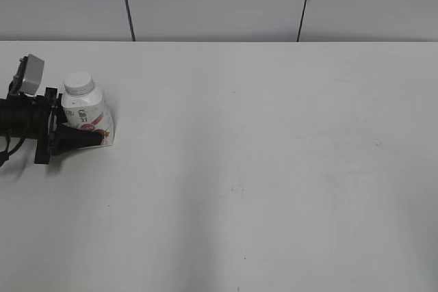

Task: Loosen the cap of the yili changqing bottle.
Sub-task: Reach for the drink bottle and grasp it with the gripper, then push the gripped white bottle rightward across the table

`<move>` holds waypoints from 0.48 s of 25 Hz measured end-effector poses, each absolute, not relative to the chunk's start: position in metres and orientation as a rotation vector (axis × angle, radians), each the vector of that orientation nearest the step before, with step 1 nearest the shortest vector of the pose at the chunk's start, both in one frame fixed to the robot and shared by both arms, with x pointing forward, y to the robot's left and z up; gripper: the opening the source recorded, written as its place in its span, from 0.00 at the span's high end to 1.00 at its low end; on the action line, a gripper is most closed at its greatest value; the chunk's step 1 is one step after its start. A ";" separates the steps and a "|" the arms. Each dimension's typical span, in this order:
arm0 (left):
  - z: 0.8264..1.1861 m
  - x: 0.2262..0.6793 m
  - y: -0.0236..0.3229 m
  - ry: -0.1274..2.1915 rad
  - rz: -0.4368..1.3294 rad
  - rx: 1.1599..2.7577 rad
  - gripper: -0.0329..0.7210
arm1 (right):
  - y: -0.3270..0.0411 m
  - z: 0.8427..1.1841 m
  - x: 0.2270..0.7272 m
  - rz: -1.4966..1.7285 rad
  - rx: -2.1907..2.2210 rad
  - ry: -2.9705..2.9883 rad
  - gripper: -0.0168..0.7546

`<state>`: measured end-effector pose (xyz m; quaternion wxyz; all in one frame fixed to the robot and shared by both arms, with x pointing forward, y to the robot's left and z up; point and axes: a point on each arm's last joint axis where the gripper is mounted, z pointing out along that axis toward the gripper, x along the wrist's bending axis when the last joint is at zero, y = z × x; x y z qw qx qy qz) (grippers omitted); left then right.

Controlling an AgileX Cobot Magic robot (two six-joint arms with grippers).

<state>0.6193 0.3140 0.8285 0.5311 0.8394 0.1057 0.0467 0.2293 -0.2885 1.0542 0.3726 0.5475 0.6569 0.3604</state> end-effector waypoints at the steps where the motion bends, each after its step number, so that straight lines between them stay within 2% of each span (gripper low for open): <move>1: 0.828 0.619 0.312 0.252 0.107 2.004 0.41 | -0.288 1.054 0.229 0.923 1.403 1.683 0.25; 6: 0.831 0.621 0.291 0.215 0.079 2.021 0.41 | -0.288 1.054 0.229 0.923 1.403 1.683 0.25; 12: 0.842 0.618 0.247 0.104 0.045 2.030 0.41 | -0.288 1.054 0.229 0.923 1.403 1.683 0.25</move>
